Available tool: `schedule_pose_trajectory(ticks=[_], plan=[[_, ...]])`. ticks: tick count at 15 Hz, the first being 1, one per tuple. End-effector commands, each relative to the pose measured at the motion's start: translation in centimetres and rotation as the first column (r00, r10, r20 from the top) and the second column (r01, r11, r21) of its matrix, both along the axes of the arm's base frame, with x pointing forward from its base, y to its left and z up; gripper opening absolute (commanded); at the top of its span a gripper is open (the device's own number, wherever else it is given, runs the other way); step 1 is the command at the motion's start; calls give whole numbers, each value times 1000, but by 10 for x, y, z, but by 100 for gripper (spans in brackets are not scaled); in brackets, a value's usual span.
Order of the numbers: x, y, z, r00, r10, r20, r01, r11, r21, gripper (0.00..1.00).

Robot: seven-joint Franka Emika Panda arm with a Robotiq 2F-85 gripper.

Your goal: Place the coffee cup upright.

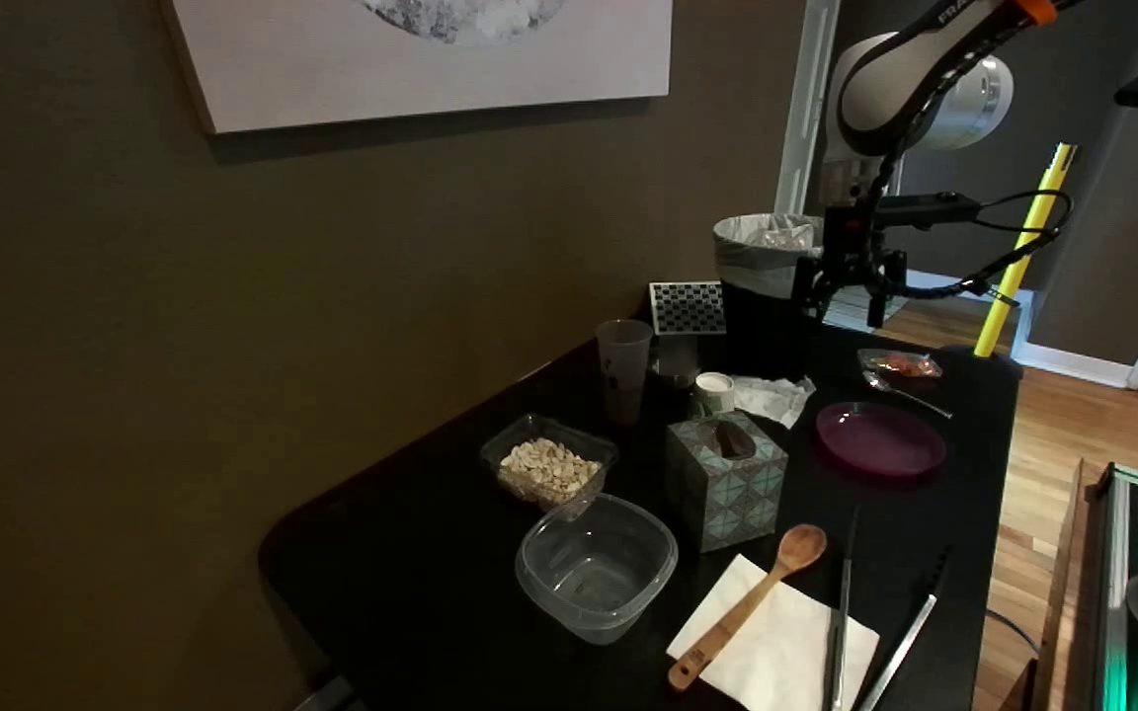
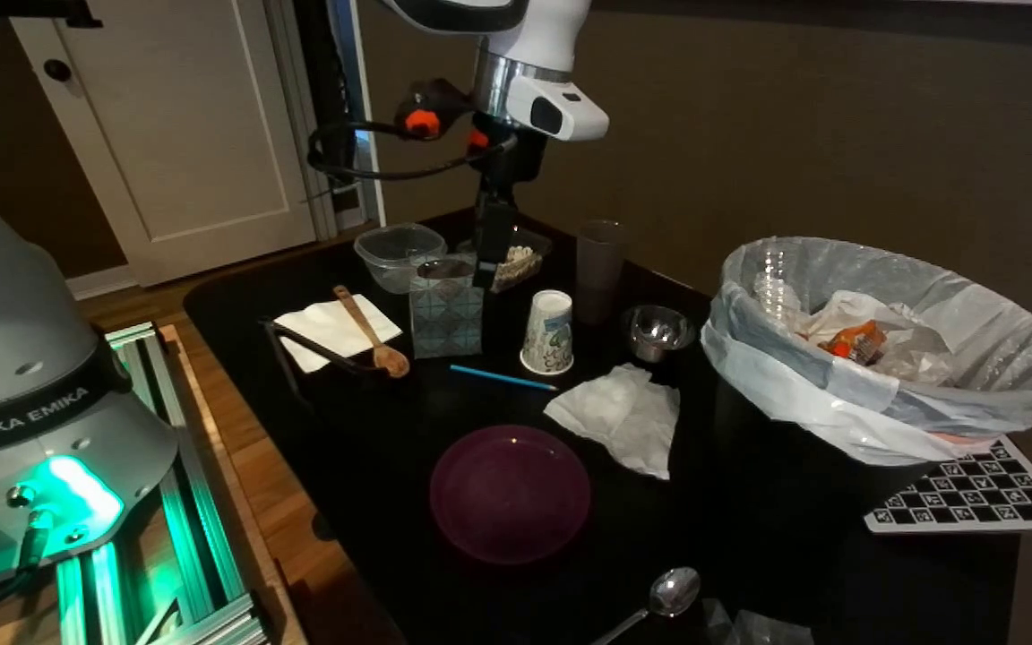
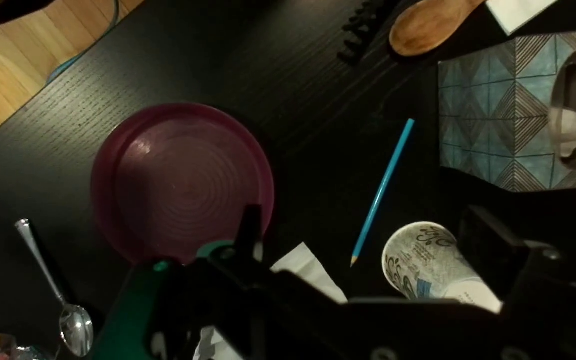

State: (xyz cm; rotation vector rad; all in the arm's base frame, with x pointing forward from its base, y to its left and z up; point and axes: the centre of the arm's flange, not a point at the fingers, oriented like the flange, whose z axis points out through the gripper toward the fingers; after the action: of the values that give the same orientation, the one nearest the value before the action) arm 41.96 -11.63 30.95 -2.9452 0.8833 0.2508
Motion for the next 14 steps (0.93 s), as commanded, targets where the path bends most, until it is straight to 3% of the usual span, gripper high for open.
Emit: schedule_pose_trajectory(ticks=[1, 3, 4, 6, 14], plan=[[1, 0, 1, 1000, 0, 3, 0, 1000, 0, 100], [6, -3, -15, 999, -13, -33, 13, 1000, 1, 100], [12, -7, -31, 999, -41, 11, 40, 999, 25, 100], [18, -11, -55, 995, -94, 14, 93, 995, 47, 100], [52, -19, -102, 966, -224, 130, 228, 973, -19, 100]])
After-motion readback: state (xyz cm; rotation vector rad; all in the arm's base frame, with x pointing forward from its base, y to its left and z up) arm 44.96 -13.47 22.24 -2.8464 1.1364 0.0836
